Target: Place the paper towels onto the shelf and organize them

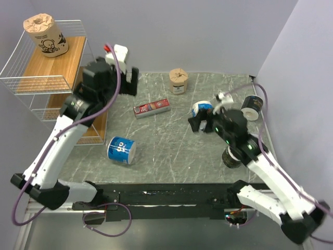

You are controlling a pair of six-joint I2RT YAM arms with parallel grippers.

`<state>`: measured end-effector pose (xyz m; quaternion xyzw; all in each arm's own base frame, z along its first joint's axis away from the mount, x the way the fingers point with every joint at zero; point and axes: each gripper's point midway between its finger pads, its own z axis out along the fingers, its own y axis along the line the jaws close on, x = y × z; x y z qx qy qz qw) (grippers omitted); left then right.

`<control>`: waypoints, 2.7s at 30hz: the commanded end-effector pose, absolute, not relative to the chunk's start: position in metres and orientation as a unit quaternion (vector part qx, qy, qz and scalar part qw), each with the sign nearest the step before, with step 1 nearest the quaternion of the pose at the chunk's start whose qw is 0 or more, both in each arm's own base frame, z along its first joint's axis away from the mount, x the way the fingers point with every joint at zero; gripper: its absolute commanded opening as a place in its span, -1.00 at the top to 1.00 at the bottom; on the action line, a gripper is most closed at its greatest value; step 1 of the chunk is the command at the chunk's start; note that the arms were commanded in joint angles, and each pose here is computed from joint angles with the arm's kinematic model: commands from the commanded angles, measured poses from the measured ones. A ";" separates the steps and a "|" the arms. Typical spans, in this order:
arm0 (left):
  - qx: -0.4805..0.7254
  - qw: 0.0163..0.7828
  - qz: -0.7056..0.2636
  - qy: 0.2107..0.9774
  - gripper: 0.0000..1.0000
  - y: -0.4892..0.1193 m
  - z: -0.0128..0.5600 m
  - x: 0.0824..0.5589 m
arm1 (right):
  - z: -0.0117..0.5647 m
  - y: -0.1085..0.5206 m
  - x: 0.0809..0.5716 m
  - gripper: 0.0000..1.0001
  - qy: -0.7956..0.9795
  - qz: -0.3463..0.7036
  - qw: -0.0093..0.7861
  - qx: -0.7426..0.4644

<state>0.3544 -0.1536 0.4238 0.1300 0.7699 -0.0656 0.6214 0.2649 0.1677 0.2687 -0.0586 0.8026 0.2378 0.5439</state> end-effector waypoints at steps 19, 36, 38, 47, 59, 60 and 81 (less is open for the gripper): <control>0.180 0.619 -0.261 0.719 -0.93 -0.221 0.354 0.285 | 0.256 0.166 0.587 -0.82 0.817 0.133 0.543 0.143; 0.170 0.633 -0.253 0.712 -0.93 -0.214 0.360 0.284 | 0.174 0.181 0.666 -0.67 0.817 0.177 0.525 0.163; 0.170 0.633 -0.251 0.712 -0.93 -0.214 0.359 0.285 | 0.169 0.183 0.667 -0.67 0.818 0.182 0.520 0.163; 0.173 0.626 -0.244 0.720 -0.93 -0.216 0.352 0.290 | 0.134 0.184 0.666 -0.62 0.836 0.170 0.496 0.166; 0.171 0.628 -0.239 0.721 -0.93 -0.214 0.352 0.291 | 0.130 0.190 0.664 0.04 0.837 0.180 0.491 0.158; 0.171 0.627 -0.239 0.721 -0.93 -0.215 0.351 0.291 | 0.140 0.193 0.665 0.06 0.832 0.193 0.496 0.153; 0.127 0.586 -0.252 0.759 -0.93 -0.231 0.336 0.312 | 0.320 0.231 0.560 0.30 0.730 0.485 0.478 0.061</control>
